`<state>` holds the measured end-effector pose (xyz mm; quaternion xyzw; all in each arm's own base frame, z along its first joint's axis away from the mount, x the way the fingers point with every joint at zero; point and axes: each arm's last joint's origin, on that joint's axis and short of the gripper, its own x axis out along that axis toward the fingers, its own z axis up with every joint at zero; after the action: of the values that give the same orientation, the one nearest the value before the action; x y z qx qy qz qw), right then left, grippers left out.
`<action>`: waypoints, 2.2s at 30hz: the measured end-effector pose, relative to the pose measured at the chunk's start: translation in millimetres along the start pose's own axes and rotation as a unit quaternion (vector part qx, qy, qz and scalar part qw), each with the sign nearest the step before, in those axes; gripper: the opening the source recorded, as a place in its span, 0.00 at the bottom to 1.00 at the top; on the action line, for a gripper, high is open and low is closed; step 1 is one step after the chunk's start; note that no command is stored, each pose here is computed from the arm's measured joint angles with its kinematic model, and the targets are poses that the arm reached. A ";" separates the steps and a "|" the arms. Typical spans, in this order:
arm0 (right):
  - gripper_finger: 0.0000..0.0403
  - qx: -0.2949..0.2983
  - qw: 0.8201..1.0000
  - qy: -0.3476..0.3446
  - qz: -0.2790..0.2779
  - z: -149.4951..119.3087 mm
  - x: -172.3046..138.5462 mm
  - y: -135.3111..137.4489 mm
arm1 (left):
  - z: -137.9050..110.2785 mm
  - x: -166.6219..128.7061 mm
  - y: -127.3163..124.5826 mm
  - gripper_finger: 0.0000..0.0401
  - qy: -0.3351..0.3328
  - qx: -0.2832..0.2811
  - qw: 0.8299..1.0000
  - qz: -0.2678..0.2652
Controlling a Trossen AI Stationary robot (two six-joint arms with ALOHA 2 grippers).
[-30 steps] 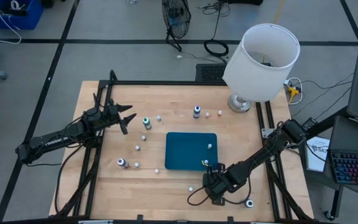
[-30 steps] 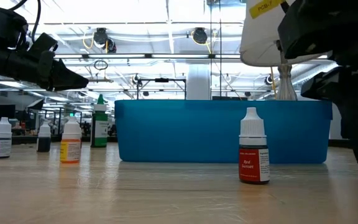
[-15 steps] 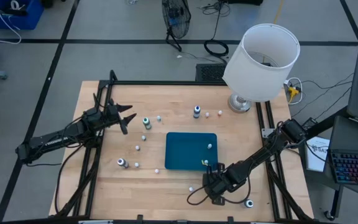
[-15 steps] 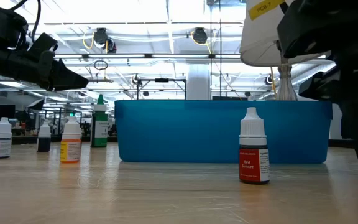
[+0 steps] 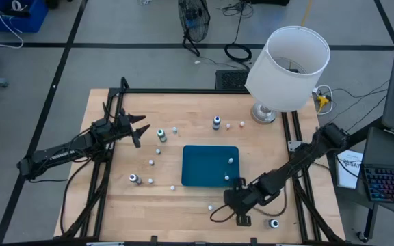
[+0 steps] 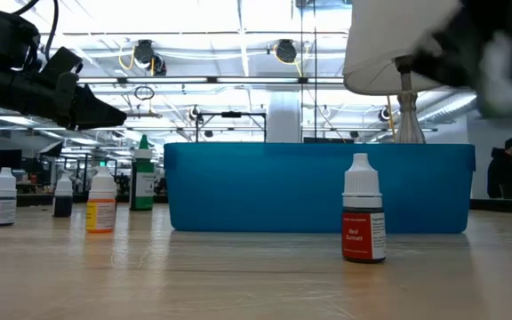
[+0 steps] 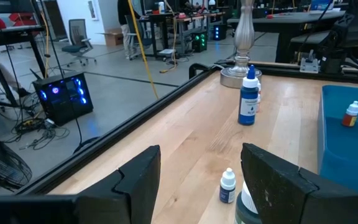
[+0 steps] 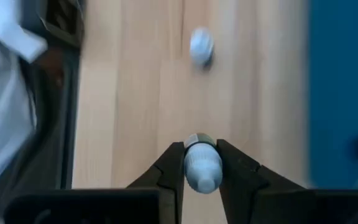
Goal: Pick & Place food coloring
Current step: Put the small green food coloring bottle into the blue bin, then put the small red food coloring bottle into the blue bin
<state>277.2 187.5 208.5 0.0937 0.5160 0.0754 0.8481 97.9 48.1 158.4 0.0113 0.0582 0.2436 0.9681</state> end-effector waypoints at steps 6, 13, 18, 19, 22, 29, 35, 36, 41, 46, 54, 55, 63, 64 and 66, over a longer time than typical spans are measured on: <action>0.14 -0.036 0.994 -0.096 -0.024 25.5 -51.0 -27.7 | 0.0 0.0 0.0 0.56 0.000 0.000 1.000 0.000; 0.14 -0.057 0.989 -0.103 -0.083 73.8 -102.3 -64.8 | 0.0 0.0 0.0 0.56 0.000 0.000 1.000 0.000; 0.14 -0.053 0.990 -0.060 -0.115 103.9 -115.9 -82.2 | 0.0 0.0 0.0 0.56 0.000 0.000 1.000 0.000; 0.14 -0.049 0.991 -0.043 -0.114 106.0 -113.3 -87.5 | 0.0 0.0 0.0 0.56 0.000 0.000 1.000 0.000; 0.14 -0.026 0.993 0.021 -0.115 106.4 -93.3 -106.3 | 0.0 0.0 0.0 0.56 0.000 0.000 1.000 0.000; 0.14 -0.009 0.980 0.144 -0.135 102.2 -33.0 -137.4 | 0.0 0.0 0.0 0.56 0.000 0.000 1.000 0.000; 0.14 -0.012 0.971 0.195 -0.141 86.9 10.7 -159.4 | 0.0 0.0 0.0 0.56 0.000 0.000 1.000 0.000; 0.14 -0.011 0.970 0.197 -0.142 83.9 14.9 -162.7 | 0.0 0.0 0.0 0.56 0.000 0.000 1.000 0.000; 0.14 -0.001 0.973 0.188 -0.138 70.9 27.0 -175.7 | 0.0 0.0 0.0 0.56 0.000 0.000 1.000 0.000; 0.14 0.003 0.977 0.177 -0.119 60.5 39.1 -180.9 | 0.0 0.0 0.0 0.56 0.000 0.000 1.000 0.000; 0.25 -0.001 0.977 0.165 -0.138 58.2 42.5 -182.4 | 0.0 0.0 0.0 0.56 0.000 0.000 1.000 0.000; 0.28 -0.002 0.976 0.165 -0.144 58.1 42.1 -182.7 | 0.0 0.0 0.0 0.56 0.000 0.000 1.000 0.000; 0.38 0.010 0.980 0.123 -0.159 65.3 20.9 -178.5 | 0.0 0.0 -0.1 0.56 0.000 0.000 1.000 0.000; 0.38 0.012 0.981 0.112 -0.158 66.9 14.4 -176.2 | 0.0 0.0 0.0 0.56 0.000 0.000 1.000 0.000; 0.37 0.019 0.984 0.089 -0.155 69.8 1.2 -171.7 | 0.0 0.0 0.0 0.56 0.000 0.000 1.000 0.000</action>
<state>345.1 15.4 198.3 0.0217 0.5991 -0.0589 0.7982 97.9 48.1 158.4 0.0113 0.0583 0.2435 0.9681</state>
